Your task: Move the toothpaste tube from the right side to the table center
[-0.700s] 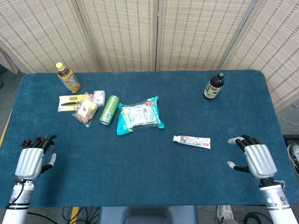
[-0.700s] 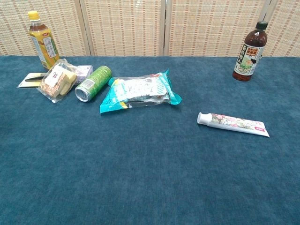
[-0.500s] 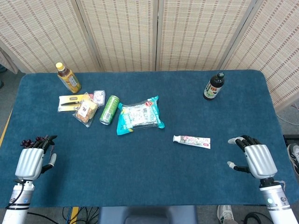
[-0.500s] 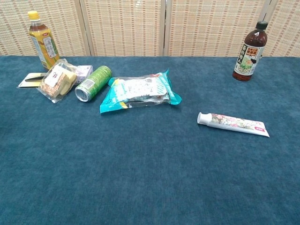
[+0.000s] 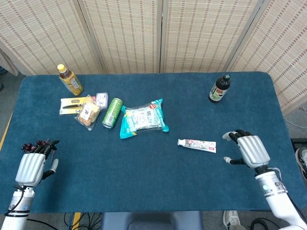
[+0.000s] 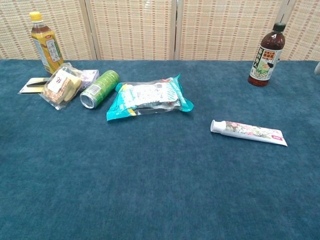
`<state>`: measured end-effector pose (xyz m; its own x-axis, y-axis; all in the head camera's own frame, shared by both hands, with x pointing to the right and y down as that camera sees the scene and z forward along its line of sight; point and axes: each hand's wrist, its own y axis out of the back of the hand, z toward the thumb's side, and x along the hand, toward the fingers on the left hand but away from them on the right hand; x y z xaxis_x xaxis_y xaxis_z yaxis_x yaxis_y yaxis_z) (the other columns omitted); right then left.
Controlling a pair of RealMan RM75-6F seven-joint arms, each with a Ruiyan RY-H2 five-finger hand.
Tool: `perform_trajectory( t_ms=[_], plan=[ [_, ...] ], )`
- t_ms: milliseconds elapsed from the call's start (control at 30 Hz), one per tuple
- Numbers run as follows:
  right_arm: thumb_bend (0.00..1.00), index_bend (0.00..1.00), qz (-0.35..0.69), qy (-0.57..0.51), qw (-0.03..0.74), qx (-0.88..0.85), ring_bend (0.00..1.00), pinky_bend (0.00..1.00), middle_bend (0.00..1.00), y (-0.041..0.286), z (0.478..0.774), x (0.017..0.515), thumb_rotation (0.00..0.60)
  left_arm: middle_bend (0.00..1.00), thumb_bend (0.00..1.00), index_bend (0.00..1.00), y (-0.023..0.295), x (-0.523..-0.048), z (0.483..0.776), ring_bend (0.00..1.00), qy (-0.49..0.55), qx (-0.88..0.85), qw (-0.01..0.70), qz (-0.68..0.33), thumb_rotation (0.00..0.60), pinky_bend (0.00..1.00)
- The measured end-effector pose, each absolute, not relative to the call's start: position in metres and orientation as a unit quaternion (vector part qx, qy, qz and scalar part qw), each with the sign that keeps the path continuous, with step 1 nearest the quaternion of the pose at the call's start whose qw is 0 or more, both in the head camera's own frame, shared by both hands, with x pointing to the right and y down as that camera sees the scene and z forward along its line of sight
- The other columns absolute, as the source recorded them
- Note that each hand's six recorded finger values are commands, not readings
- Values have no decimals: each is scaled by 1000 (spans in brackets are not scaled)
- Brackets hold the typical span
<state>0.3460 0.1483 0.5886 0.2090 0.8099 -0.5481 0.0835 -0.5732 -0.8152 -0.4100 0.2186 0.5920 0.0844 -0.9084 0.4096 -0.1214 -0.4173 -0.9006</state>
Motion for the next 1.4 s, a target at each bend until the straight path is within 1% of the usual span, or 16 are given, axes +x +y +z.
perform_trajectory(
  t_ms=[133,433,733,1033,1167,1400],
  plan=[
    [52,353,537,-292,352,-709,253,343,405,139,606,325,600,359,395,189,223,-410,593,335,400,-646,356,-544,600,391],
    [51,354,546,-234,344,-727,237,343,405,129,660,278,600,359,395,189,228,-415,592,335,402,-648,349,-545,600,390],
    [53,353,558,-216,331,-730,237,343,409,123,695,259,600,359,395,189,232,-419,592,335,404,-648,344,-545,600,390],
    [91,368,564,-199,321,-734,236,343,422,116,723,237,600,359,396,189,236,-424,593,335,407,-646,339,-550,600,391],
    [96,392,565,-193,321,-736,237,343,433,115,731,230,600,359,395,189,238,-426,593,335,409,-644,337,-551,600,390],
    [98,393,571,-182,317,-735,237,343,437,114,743,226,600,358,395,189,240,-430,593,335,413,-640,334,-556,600,389]
  ],
)
